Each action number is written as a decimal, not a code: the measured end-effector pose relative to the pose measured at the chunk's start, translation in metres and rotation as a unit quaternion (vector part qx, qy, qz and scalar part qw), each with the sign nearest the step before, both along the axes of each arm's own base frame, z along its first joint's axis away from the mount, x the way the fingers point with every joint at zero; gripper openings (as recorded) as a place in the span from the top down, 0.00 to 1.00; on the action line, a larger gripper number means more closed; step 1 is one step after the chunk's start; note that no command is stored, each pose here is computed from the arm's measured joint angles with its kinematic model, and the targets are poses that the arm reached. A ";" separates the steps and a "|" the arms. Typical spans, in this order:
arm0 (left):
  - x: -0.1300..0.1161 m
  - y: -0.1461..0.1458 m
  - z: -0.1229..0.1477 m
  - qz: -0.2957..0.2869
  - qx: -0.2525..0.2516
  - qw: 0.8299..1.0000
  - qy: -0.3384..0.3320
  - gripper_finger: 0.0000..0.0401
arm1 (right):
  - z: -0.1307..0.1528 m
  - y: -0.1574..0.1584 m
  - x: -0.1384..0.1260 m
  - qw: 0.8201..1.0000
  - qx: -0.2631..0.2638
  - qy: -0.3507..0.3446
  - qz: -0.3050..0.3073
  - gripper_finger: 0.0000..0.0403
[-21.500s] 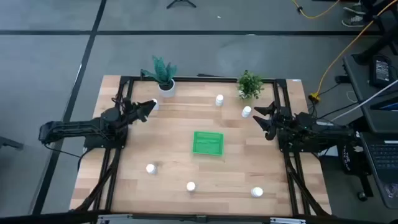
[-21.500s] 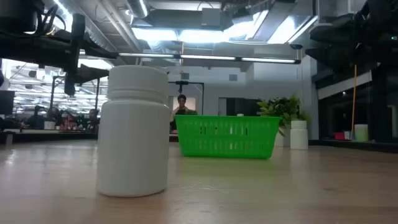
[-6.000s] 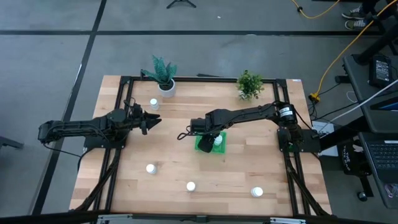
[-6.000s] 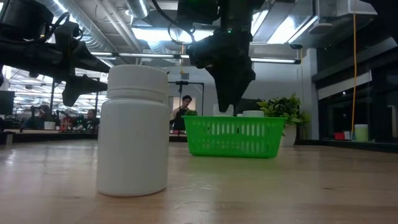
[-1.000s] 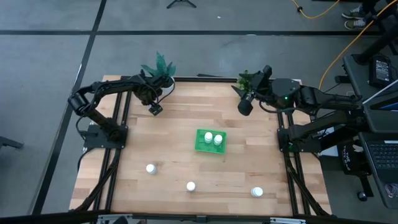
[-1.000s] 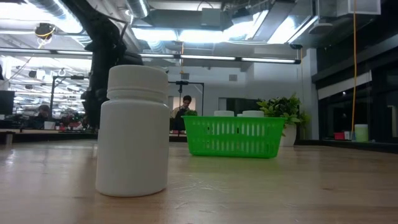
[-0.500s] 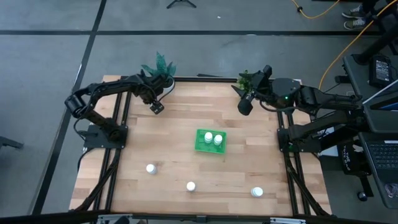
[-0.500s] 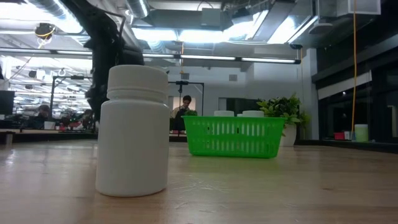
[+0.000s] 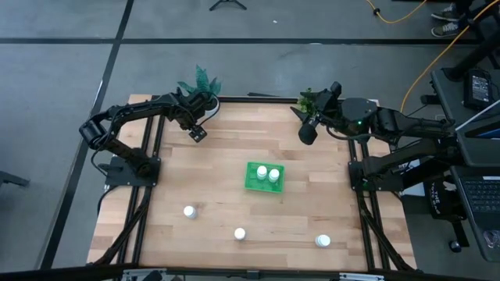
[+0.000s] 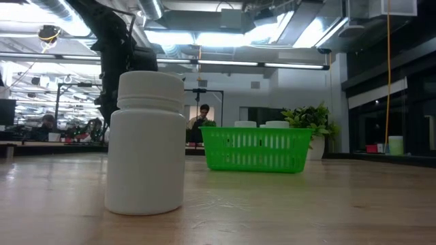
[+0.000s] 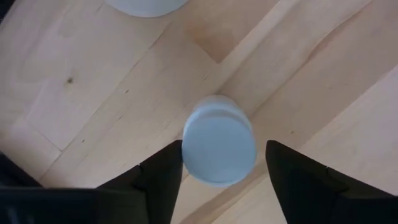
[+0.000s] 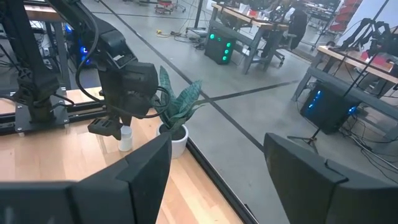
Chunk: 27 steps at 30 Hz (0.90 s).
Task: Pick and place pill bottles into a basket
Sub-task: Put the top medicine bottle into the green basket
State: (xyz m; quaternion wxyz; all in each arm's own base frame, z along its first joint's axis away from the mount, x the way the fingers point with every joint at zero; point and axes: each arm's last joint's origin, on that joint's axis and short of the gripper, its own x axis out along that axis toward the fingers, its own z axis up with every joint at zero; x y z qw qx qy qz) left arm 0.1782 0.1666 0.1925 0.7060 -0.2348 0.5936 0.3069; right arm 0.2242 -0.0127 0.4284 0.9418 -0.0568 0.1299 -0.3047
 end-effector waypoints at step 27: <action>0.034 -0.056 0.032 -0.097 -0.045 0.991 -0.083 0.61 | -0.016 0.001 0.005 1.000 0.026 0.005 0.007 0.36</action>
